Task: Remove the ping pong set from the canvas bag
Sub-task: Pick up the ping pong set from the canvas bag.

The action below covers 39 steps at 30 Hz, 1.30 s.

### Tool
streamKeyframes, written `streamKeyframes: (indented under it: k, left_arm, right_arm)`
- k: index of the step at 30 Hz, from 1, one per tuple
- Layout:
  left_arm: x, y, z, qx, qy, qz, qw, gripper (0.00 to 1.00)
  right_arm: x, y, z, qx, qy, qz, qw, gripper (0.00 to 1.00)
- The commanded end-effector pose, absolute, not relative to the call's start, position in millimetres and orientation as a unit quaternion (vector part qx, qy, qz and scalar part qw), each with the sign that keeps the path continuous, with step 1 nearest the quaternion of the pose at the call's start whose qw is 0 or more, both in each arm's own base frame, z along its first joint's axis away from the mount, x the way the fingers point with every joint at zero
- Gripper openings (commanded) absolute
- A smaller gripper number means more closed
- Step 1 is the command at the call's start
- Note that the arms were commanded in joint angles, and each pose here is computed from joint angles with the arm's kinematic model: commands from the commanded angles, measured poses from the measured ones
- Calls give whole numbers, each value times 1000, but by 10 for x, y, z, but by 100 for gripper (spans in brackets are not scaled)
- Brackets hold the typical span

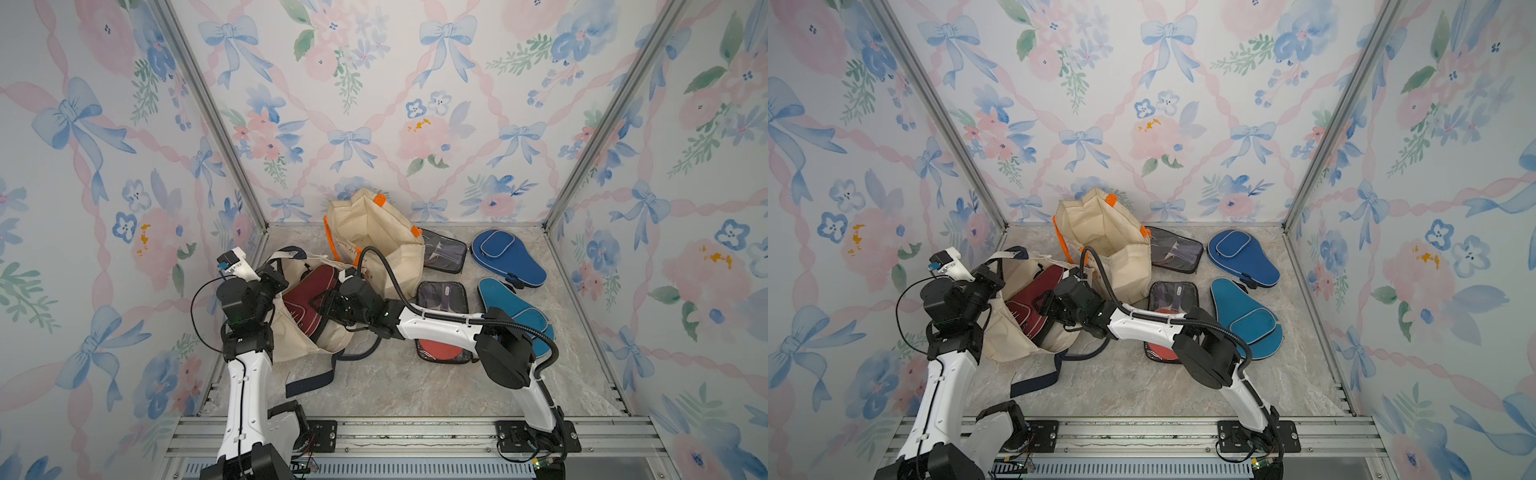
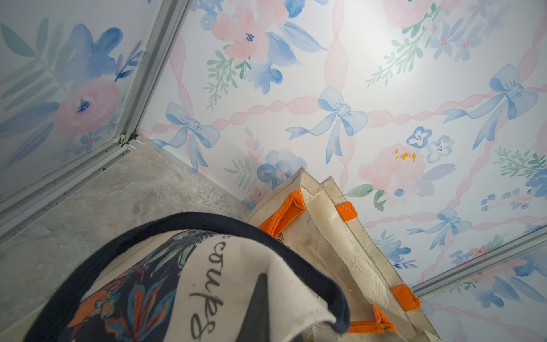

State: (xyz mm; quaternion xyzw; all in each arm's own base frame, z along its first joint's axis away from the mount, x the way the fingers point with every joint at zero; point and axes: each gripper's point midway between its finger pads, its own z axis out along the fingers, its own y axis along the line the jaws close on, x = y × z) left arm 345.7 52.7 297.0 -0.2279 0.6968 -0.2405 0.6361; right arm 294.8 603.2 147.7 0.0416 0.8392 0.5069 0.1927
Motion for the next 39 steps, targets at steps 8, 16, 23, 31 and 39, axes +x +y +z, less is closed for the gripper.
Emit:
streamKeyframes:
  k: [8,16,23,31,39]
  left_arm:
    - [3436,462,3203,-197,676,-244,667,0]
    - [3441,447,3193,-196,677,-246,666,0]
    - [3449,391,3188,-190,679,-251,663,0]
    - [3448,348,3208,-185,679,-256,663,0]
    - [3453,333,3202,-184,680,-258,662,0]
  right_arm:
    - [2861,6102,1100,37,865,471,166,61]
    - [2897,6156,1018,33,870,461,169,61]
    - [3004,6227,1023,33,868,462,180,61]
    - [3086,6217,1054,33,865,457,202,62]
    - [3141,6047,804,66,888,409,200,62]
